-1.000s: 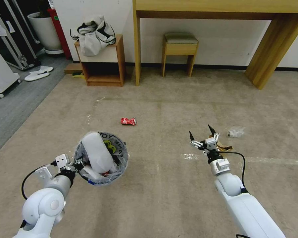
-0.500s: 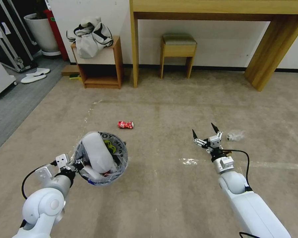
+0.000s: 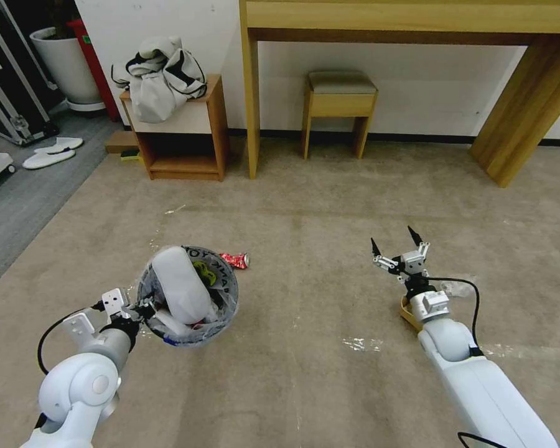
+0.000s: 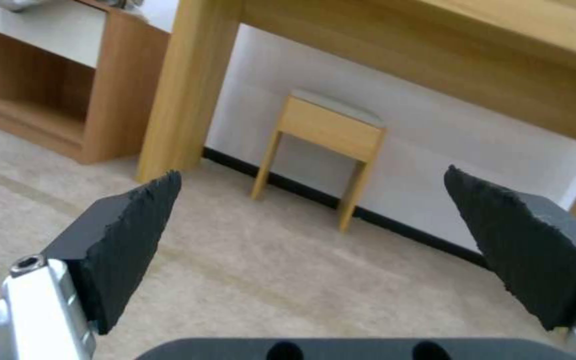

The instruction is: Pick up the trash bin and place the garbage on the floor into it.

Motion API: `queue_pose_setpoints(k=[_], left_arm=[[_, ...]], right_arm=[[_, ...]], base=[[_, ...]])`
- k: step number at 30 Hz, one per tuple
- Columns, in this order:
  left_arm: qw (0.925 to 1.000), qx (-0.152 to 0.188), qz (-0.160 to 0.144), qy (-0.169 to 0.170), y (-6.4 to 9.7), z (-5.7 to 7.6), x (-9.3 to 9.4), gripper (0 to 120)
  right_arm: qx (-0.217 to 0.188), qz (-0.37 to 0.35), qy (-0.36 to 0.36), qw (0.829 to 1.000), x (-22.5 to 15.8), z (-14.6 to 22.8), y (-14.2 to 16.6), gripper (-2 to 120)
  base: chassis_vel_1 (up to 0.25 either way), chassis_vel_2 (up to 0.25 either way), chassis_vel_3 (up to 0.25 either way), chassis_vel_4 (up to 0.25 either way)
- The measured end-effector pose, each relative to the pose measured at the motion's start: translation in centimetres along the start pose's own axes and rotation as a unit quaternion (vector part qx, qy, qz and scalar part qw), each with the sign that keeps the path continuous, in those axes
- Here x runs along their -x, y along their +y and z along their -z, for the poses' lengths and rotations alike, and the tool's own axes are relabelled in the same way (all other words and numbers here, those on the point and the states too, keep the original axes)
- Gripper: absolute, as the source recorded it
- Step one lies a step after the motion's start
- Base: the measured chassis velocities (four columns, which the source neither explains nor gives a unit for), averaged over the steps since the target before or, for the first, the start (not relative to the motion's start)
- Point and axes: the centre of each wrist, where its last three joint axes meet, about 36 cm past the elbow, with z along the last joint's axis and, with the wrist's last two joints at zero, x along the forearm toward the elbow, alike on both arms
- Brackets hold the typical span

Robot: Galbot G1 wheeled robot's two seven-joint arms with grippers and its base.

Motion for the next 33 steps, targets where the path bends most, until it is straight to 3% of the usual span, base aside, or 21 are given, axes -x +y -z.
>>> queue_pose_setpoints(k=[3,5,13,21,26,27,28,30,33], left_arm=[[1.0,-0.001,0.0,0.0,0.0,0.0,0.0,0],[1.0,-0.002,-0.001,0.001,0.0,-0.1,0.1,0],[1.0,-0.003,-0.002,0.002,0.1,-0.2,0.4,0],[1.0,-0.003,-0.002,0.001,0.2,0.0,0.5,0],[1.0,-0.004,-0.004,-0.001,0.1,0.1,0.8,0],[1.0,-0.005,-0.006,-0.002,0.1,0.2,0.8,0],[1.0,-0.005,-0.006,-0.002,0.1,0.2,0.8,0],[1.0,-0.005,-0.007,-0.003,0.1,0.3,0.9,0],[1.0,-0.005,-0.008,-0.003,0.1,0.3,0.9,0]], right_arm=[[-0.006,-0.001,0.003,1.0,0.0,0.0,-0.6,100],[-0.03,0.002,0.012,0.999,0.1,-0.1,-2.9,100],[-0.071,0.029,0.074,0.994,-0.1,-0.1,-7.3,100],[-0.082,0.073,0.134,0.985,0.1,0.6,-10.1,100],[-0.106,0.129,0.227,0.959,1.1,3.2,-15.2,100],[-0.118,0.171,0.266,0.941,1.6,4.8,-17.5,100],[-0.118,0.171,0.266,0.941,1.6,4.8,-17.5,100],[-0.123,0.249,0.315,0.908,2.2,6.8,-20.2,100],[-0.127,0.278,0.331,0.893,2.4,7.3,-21.1,100]], base=[[0.041,-0.069,-0.041,0.051],[0.017,-0.034,-0.019,0.018],[0.0,0.0,0.0,0.0],[0.0,0.0,0.0,0.0],[0.0,0.0,0.0,0.0],[0.0,0.0,0.0,0.0],[0.0,0.0,0.0,0.0],[0.0,0.0,0.0,0.0],[0.0,0.0,0.0,0.0]])
